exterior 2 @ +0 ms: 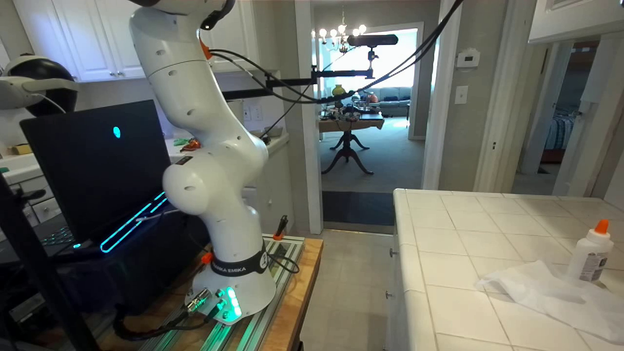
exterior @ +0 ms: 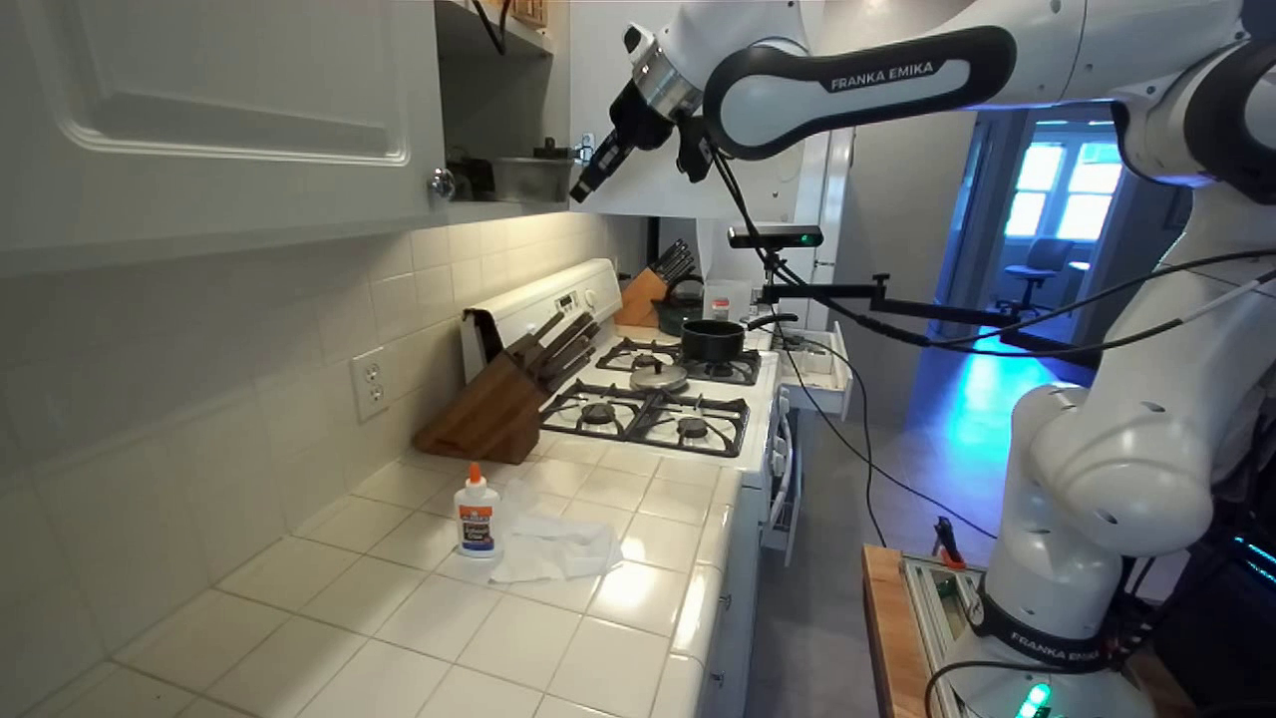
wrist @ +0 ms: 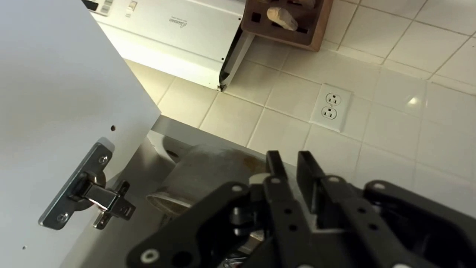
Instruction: Pick up the pan, and then place it in the open cabinet
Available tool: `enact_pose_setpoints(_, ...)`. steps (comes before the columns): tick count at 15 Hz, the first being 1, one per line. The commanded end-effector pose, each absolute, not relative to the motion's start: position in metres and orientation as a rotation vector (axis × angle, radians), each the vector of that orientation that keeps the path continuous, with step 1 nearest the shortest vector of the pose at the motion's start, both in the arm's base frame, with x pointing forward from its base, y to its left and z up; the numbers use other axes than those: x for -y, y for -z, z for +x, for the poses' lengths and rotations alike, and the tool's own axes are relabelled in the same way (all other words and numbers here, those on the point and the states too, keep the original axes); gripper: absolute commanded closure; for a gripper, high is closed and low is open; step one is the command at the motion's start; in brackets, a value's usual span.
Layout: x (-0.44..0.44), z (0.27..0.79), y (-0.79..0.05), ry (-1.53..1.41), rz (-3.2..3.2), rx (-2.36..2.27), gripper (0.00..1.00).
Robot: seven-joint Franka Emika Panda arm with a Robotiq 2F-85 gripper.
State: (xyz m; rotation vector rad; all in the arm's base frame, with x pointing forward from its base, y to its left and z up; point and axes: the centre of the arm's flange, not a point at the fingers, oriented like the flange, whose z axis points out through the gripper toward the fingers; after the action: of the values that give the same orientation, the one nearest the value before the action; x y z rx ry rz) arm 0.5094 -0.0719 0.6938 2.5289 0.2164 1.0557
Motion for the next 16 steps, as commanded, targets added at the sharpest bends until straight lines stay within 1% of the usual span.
enact_pose_setpoints(1, 0.077, 0.512, -0.69, -1.056, 2.477, -0.289, 1.0)
enact_pose_setpoints(9, 0.092, 0.525, -0.699, -1.023, 2.423, -0.359, 1.0)
enact_pose_setpoints(16, 0.092, 0.552, -0.704, -1.036, 2.374, -0.452, 1.0)
